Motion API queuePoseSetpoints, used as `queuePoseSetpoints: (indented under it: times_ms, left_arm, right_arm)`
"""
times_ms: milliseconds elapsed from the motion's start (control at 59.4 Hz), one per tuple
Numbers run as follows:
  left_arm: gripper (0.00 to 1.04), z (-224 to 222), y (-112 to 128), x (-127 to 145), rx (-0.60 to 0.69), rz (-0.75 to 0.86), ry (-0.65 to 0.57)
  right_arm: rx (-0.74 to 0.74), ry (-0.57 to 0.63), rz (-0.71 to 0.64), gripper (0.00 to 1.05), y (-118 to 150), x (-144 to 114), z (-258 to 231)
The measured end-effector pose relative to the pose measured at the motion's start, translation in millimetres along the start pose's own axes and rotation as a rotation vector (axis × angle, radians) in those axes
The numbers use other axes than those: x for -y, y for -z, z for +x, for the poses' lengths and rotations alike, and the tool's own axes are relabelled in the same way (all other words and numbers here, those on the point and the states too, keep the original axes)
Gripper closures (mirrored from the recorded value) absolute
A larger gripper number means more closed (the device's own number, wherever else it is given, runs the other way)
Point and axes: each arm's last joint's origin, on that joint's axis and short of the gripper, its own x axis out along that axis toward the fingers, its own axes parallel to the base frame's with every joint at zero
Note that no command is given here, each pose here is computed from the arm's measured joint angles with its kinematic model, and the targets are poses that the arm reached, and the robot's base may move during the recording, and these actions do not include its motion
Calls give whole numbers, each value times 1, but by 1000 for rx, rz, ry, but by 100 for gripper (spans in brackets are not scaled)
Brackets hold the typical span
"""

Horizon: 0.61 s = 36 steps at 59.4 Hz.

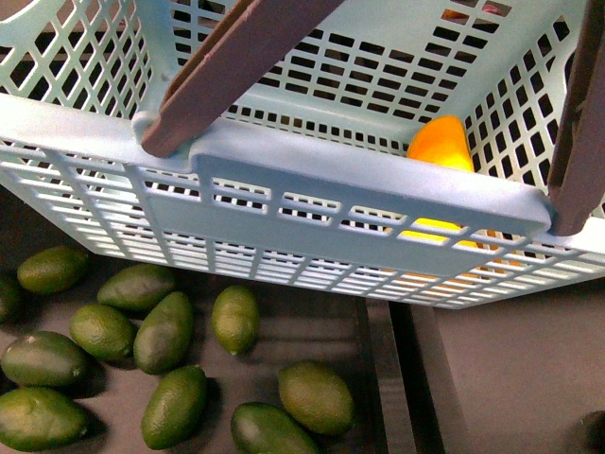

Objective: Pick lemon and mango into basket

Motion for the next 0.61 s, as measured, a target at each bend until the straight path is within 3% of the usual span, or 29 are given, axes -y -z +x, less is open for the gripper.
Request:
queuePoseSetpoints:
  times_ms: [606]
  left_arm:
    - [79, 0, 0, 0, -1, 0, 1]
  right_arm:
    - [6, -3, 0, 103, -1, 0, -15]
